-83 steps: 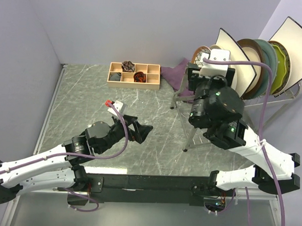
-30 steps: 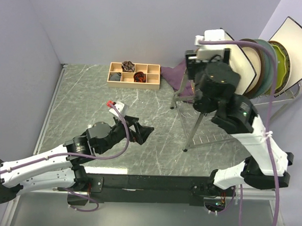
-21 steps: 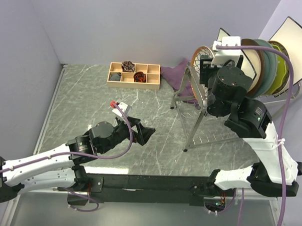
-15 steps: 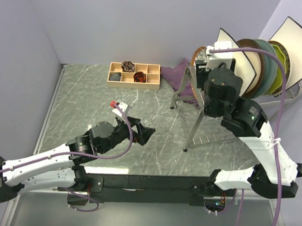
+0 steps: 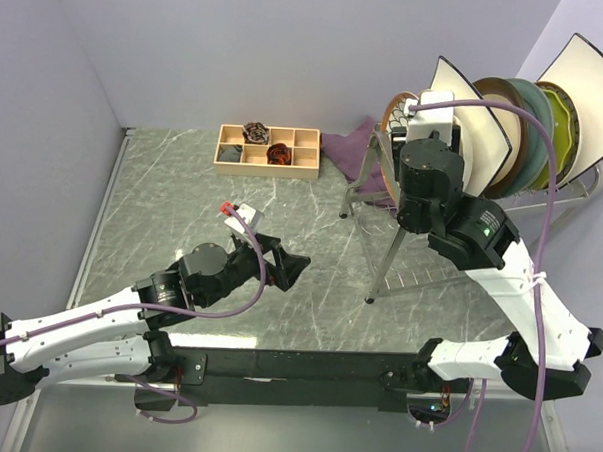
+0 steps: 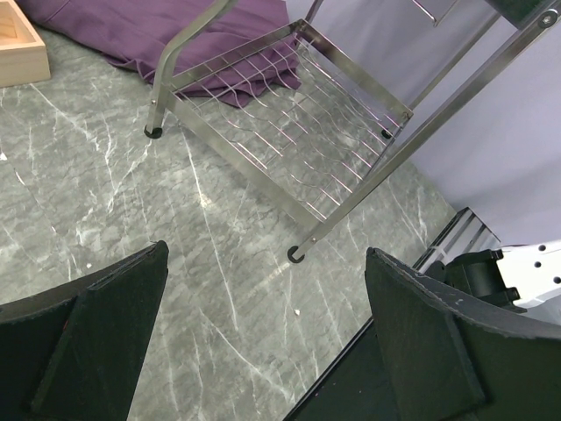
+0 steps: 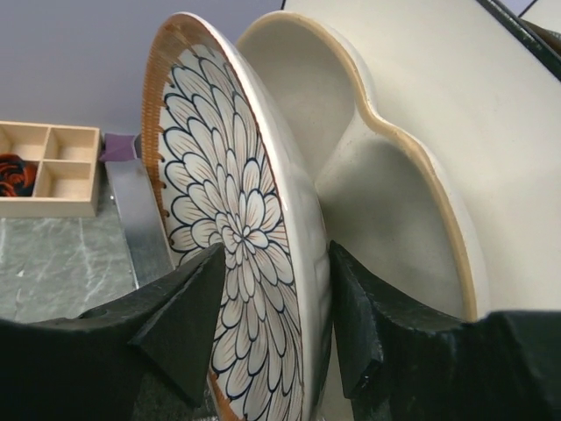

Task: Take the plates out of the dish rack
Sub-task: Unload the plate from the dish rack.

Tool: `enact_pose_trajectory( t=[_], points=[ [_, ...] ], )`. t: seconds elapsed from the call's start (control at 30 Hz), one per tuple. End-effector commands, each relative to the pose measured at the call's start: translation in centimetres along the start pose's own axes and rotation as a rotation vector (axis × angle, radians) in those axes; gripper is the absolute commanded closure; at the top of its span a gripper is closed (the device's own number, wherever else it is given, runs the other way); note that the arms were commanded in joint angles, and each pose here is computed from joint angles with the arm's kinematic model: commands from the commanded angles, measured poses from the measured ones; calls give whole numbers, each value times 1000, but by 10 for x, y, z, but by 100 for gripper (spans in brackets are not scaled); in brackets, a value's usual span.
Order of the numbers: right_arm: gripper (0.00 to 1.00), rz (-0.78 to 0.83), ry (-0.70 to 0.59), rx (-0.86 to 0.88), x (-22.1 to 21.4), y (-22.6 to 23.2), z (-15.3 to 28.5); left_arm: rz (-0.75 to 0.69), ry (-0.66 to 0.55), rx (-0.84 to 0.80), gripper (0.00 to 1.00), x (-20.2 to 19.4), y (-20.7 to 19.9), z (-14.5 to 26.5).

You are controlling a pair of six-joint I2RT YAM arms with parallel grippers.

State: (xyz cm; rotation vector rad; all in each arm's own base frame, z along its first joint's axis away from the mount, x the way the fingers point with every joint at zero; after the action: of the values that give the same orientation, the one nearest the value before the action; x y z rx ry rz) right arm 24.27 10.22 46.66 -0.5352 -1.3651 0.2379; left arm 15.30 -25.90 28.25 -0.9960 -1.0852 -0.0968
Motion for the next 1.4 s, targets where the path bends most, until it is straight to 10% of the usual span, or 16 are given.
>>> enact_pose_trajectory(
  t=[0.0,0.57,0.8,1.37],
  points=[
    [46,-34,9,-68,0,-7,-2,26,-48,-32,1,12,-9,0],
    [71,14,0,-138,15,-16,-3,25,-55,-16,0,13,-7,-2],
    [100,54,-40,-112,25,-14,-2,21,-63,-17,1,13,-6,0],
    [100,123,-106,-134,53,-20,3,64,-81,-33,1,24,-16,0]
  ],
)
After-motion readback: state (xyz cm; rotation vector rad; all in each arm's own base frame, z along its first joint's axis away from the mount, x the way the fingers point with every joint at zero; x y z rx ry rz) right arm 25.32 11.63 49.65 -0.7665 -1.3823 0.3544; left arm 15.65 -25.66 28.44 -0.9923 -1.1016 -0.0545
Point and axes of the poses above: each gripper's point midway between its finger pads, its own z axis back along the fingers, its own y axis along the line the jaws close on, x = y × z, the point moved 4 cm from there along z, back along the fingers, and after that the axes turned 14 degrees about z, right-handed, at the moved point
